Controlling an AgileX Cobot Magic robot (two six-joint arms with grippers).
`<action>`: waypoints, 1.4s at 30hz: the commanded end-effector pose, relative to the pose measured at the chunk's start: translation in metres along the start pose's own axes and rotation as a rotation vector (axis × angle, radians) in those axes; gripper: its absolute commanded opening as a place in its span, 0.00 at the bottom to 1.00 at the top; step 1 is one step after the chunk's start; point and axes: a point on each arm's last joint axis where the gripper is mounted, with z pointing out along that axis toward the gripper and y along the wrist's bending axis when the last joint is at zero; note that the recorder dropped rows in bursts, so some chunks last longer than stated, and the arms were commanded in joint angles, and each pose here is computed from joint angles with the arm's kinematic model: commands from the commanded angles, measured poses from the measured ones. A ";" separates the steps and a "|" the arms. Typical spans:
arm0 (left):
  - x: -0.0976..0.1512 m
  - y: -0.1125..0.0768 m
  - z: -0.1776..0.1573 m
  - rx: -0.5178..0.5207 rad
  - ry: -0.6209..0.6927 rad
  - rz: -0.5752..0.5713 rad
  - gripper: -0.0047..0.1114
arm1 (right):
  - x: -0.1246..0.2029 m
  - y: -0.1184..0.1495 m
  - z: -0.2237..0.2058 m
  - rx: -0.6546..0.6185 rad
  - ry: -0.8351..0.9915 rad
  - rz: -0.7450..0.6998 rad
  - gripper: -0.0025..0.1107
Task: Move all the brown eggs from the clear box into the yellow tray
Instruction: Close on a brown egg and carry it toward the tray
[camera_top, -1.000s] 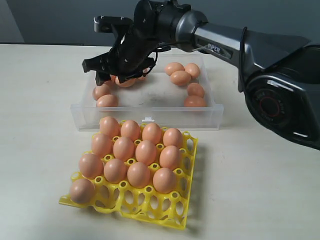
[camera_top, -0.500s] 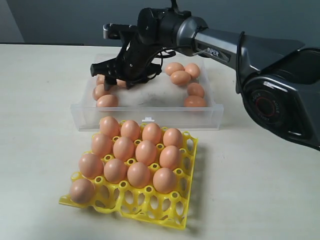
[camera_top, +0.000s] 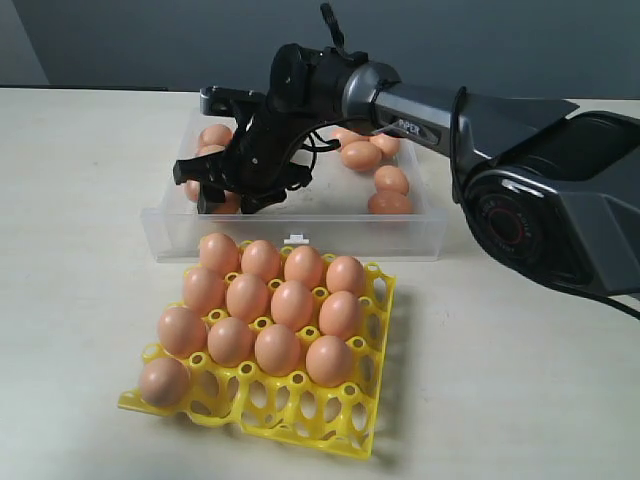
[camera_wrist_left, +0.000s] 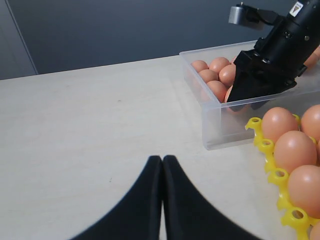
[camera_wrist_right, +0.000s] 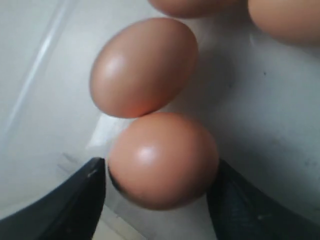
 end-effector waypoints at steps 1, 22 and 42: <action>0.000 0.000 0.000 0.008 -0.010 0.001 0.04 | -0.002 -0.003 0.003 -0.002 -0.016 0.001 0.53; 0.000 -0.001 0.000 0.014 -0.010 0.003 0.04 | -0.015 0.011 -0.021 -0.029 -0.123 -0.040 0.02; 0.000 -0.002 0.000 0.037 -0.012 0.008 0.04 | 0.082 0.157 -0.231 -0.103 -0.770 -0.498 0.02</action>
